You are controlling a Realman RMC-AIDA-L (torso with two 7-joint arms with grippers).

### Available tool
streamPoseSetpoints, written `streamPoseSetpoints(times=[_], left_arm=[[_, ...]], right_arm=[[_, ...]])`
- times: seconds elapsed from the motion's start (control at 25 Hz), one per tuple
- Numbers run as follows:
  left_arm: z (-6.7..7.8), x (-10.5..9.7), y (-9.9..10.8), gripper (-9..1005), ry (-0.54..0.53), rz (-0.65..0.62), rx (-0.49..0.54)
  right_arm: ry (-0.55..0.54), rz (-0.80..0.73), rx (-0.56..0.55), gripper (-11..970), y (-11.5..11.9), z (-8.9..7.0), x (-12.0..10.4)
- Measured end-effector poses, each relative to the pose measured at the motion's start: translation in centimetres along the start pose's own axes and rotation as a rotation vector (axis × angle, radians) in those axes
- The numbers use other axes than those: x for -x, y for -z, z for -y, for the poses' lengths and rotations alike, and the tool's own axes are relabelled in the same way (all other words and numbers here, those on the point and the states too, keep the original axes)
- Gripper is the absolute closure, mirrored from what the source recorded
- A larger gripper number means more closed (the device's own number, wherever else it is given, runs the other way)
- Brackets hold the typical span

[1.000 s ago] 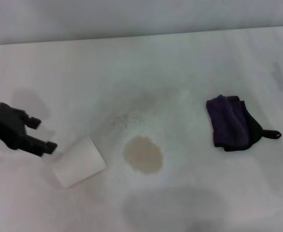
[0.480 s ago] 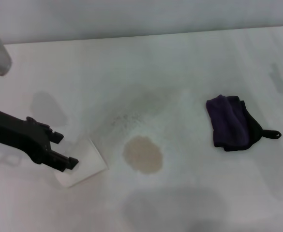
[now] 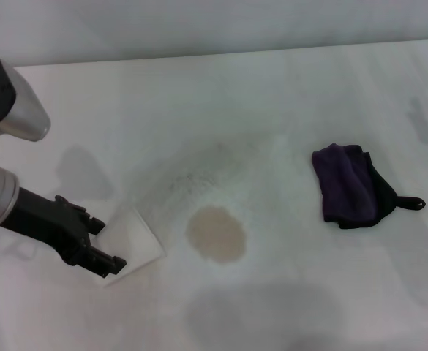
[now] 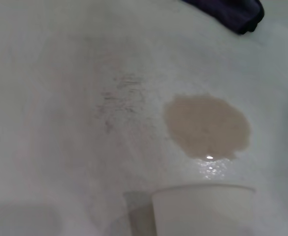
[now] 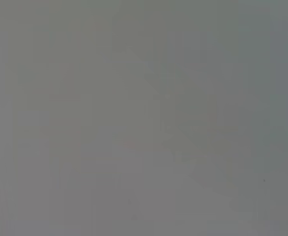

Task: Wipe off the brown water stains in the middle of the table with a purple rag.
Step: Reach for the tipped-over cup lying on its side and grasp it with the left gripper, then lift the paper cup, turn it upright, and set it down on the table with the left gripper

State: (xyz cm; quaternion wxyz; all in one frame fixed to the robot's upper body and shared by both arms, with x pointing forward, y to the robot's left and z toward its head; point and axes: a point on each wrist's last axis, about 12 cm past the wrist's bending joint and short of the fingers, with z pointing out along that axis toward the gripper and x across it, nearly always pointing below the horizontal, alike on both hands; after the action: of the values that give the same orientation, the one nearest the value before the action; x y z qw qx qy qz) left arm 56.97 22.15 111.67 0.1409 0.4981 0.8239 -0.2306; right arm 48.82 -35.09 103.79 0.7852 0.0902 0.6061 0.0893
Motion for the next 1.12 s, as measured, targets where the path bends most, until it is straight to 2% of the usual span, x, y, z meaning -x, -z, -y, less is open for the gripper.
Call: streamPoseSetpoints(times=[0.44,0.64,0.8,0.92,1.12], left_arm=[[-0.5,0.6,-2.5,167,-0.044,0.016,0.024],[-0.4,0.8,-2.9,189,-0.069,0.002,0.032],[-0.4,1.0,-2.8,207,-0.070,0.033,0.030],[-0.4,1.1,-2.1,220,-0.071,0.103,0.040],[-1.0,0.5,-0.3,246,-0.107,0.273,0.162]], right_arm=[[0.003,-0.007,-0.014,115,0.7,0.4,0.0],[0.005,-0.008,-0.018,115,0.9,0.5,0.0],[0.012,-0.008,-0.019,115,0.8,0.7,0.1],[0.016,-0.007,-0.016,115,0.7,0.8,0.2],[0.025,-0.008,0.007,115,0.1,0.6,0.2]])
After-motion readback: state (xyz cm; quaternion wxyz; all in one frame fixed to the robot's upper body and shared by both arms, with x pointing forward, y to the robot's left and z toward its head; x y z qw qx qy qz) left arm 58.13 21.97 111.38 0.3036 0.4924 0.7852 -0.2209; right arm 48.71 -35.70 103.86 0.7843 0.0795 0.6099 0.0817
